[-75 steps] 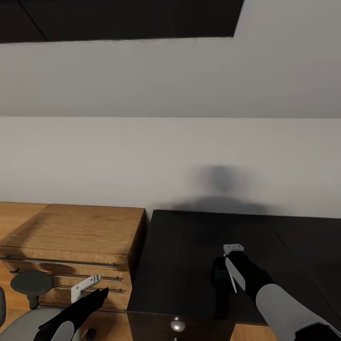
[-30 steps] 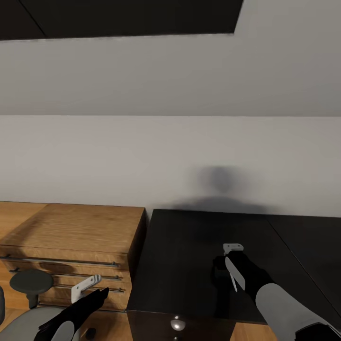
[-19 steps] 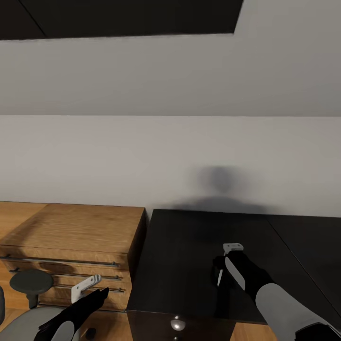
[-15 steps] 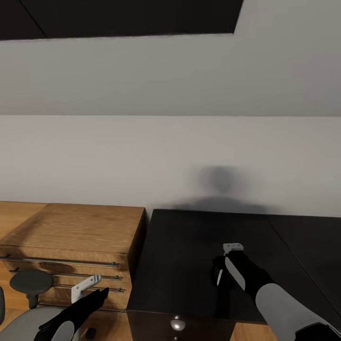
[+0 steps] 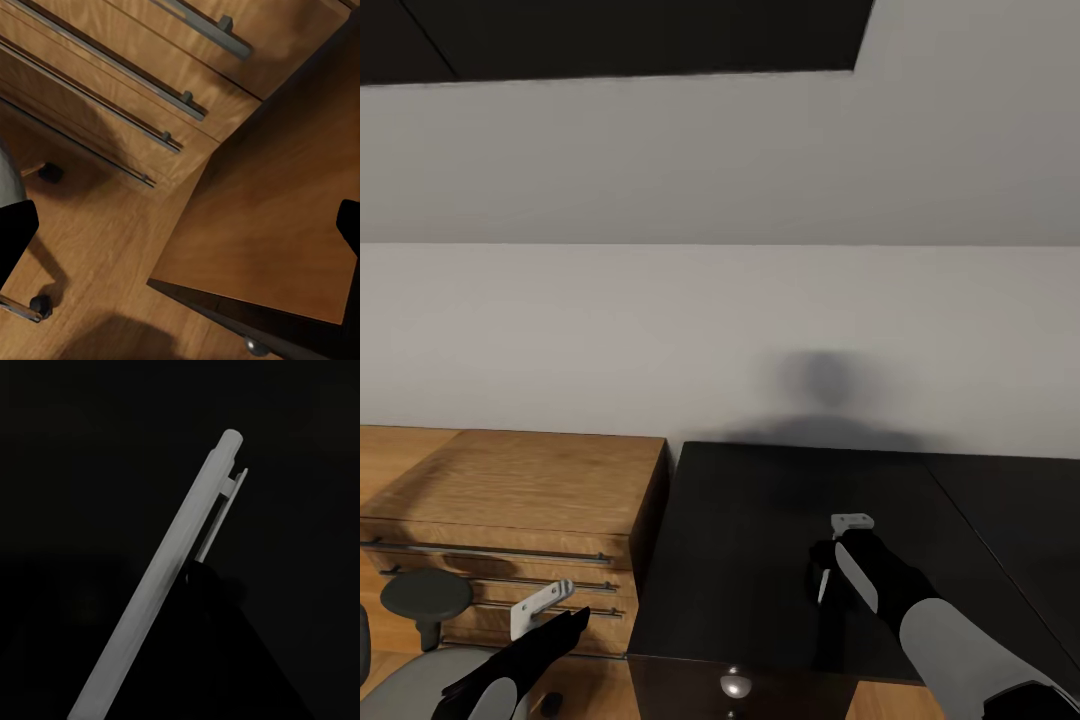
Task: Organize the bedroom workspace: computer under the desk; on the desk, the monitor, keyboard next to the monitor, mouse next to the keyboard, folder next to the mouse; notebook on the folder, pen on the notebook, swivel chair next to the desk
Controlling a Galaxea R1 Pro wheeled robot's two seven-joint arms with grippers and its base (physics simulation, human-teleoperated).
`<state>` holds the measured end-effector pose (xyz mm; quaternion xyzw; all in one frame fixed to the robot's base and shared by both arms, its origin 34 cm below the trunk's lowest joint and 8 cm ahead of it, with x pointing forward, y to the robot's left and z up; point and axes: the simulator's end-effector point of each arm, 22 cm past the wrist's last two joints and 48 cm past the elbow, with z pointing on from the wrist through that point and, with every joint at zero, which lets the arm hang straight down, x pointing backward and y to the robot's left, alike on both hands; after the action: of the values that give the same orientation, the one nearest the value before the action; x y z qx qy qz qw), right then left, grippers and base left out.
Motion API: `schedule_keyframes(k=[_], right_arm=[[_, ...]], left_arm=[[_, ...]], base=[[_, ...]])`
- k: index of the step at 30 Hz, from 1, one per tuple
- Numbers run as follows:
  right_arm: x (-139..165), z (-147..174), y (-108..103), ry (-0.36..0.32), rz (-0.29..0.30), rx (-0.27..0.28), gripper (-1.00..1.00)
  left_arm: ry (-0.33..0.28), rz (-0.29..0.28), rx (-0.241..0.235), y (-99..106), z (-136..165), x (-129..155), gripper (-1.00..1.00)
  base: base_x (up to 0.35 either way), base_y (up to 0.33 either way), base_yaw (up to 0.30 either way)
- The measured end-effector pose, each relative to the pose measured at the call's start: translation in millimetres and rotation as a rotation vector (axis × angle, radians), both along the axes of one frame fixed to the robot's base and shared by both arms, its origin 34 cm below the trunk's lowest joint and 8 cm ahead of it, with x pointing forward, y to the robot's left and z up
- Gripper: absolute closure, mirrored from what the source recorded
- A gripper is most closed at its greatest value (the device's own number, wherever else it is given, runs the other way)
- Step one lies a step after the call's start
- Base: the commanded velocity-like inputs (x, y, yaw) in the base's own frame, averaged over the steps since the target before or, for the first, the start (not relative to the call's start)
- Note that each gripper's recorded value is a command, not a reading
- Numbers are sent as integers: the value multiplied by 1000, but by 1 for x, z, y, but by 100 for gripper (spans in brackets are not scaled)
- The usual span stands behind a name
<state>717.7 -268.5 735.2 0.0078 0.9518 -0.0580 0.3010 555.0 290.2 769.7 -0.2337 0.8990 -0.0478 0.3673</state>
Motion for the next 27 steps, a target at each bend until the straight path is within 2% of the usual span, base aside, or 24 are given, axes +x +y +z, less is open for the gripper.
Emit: schedule_keyframes(k=[27], right_arm=[[-2,-2,3,15,-2,25,100]], left_arm=[[1,-3,-3,-1,-1,0,-100]], base=[[0,0,0]])
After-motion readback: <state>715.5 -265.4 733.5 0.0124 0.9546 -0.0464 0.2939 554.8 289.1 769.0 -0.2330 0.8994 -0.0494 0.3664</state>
